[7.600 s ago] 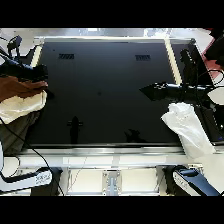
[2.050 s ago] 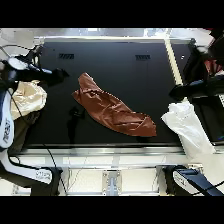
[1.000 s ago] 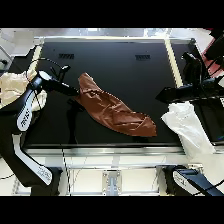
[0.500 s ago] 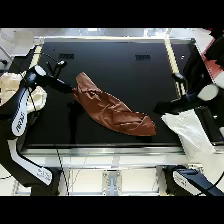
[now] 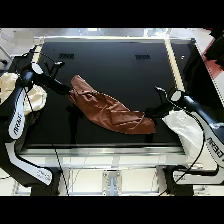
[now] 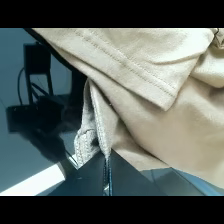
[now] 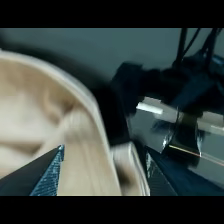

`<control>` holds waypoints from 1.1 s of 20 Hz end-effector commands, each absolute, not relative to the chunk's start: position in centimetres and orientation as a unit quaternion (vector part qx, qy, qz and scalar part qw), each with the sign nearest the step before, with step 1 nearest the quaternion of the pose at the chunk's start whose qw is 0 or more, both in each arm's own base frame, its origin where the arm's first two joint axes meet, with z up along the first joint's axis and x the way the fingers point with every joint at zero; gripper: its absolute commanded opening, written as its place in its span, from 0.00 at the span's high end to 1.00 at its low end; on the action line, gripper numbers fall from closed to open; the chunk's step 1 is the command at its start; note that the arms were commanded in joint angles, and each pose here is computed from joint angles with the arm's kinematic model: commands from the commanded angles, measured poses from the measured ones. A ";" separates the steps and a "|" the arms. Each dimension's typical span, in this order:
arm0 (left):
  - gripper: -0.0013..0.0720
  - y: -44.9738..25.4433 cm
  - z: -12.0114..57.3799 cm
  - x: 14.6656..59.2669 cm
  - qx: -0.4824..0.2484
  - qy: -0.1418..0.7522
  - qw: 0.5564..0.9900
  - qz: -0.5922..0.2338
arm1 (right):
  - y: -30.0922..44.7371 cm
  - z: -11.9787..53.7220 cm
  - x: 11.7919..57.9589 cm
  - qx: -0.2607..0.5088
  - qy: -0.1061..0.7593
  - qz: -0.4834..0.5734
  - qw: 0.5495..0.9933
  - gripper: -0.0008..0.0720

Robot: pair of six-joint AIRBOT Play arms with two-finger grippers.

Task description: Fold the shirts.

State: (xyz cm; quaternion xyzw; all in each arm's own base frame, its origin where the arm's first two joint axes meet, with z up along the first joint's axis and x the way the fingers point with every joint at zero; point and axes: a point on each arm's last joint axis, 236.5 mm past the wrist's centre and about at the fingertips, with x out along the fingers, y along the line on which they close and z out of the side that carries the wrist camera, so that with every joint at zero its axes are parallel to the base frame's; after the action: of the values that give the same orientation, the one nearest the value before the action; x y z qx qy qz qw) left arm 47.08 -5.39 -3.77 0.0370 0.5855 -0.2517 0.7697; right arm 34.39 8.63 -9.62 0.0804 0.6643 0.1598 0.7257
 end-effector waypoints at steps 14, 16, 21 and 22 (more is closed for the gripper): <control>0.96 -5.4 -3.8 46.7 0.021 0.597 0.765 -0.242 | 11.2 -9.8 33.6 0.000 0.685 0.235 0.690 0.59; 0.96 -5.4 -3.7 46.7 0.021 0.597 0.765 -0.242 | 11.3 -9.7 33.6 0.003 0.684 0.236 0.690 0.97; 0.97 -4.9 2.0 47.4 0.029 0.547 0.803 -0.234 | 11.0 -3.3 35.7 -0.030 0.647 0.248 0.721 0.98; 0.97 -4.2 5.0 47.3 0.036 0.522 0.822 -0.225 | 10.6 0.2 36.5 -0.048 0.620 0.248 0.743 0.98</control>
State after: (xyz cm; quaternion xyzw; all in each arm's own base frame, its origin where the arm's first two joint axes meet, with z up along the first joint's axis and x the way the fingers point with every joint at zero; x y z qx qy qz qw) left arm 47.09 -5.08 0.33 0.0259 0.5630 -0.2370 0.7913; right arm 35.63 11.27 -5.08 -0.0168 0.6501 0.2448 0.7191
